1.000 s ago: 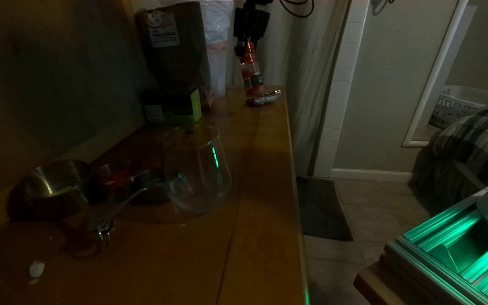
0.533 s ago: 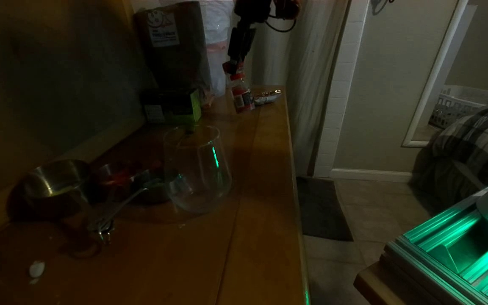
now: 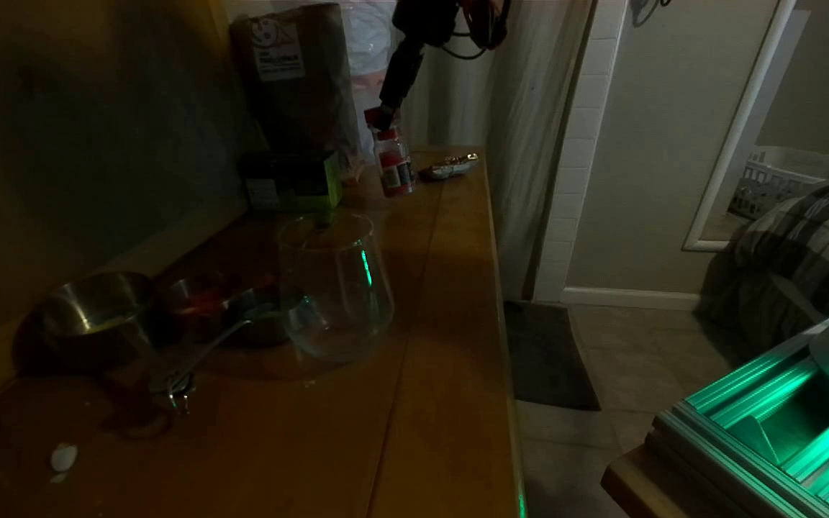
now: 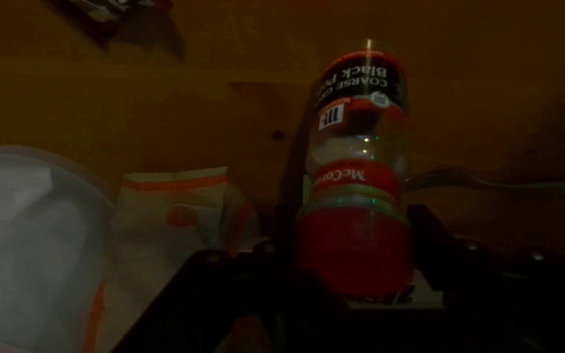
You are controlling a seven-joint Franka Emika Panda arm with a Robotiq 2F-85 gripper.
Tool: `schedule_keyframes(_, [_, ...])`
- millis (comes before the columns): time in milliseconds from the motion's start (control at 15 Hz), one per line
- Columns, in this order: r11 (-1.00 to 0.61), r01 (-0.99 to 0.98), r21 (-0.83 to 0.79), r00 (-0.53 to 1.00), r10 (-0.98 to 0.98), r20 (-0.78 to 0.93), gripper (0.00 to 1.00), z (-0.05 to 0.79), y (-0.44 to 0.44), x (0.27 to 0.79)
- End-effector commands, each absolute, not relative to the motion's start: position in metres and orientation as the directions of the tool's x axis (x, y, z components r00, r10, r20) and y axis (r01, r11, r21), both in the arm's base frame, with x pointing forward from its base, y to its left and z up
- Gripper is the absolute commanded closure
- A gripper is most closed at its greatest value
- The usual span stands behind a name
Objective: Put the red container upright.
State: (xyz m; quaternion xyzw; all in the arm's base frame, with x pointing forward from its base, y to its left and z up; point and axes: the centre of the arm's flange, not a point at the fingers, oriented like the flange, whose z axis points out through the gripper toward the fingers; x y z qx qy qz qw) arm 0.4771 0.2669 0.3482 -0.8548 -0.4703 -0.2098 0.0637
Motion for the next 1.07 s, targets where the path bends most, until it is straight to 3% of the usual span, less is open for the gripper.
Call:
schedule_keyframes(0, [-0.527, 0.847, 0.067, 0.443, 0.771, 0.458, 0.65, 0.337, 0.253, 0.471])
schedule_keyframes(467, [-0.505, 0.859, 0.078, 0.411, 0.774, 0.481, 0.65, 0.333, 0.244, 0.466])
schedule_keyframes(533, [-0.506, 0.859, 0.074, 0.414, 0.773, 0.480, 0.53, 0.332, 0.243, 0.465])
schedule_keyframes(600, [-0.502, 0.861, 0.076, 0.411, 0.777, 0.477, 0.15, 0.331, 0.242, 0.464])
schedule_keyframes(667, [-0.500, 0.863, 0.075, 0.410, 0.780, 0.473, 0.14, 0.331, 0.241, 0.463])
schedule_keyframes(800, [-0.492, 0.867, 0.078, 0.405, 0.787, 0.466, 0.02, 0.330, 0.240, 0.461])
schedule_keyframes(1000, [-0.487, 0.870, 0.082, 0.401, 0.793, 0.459, 0.00, 0.336, 0.238, 0.458])
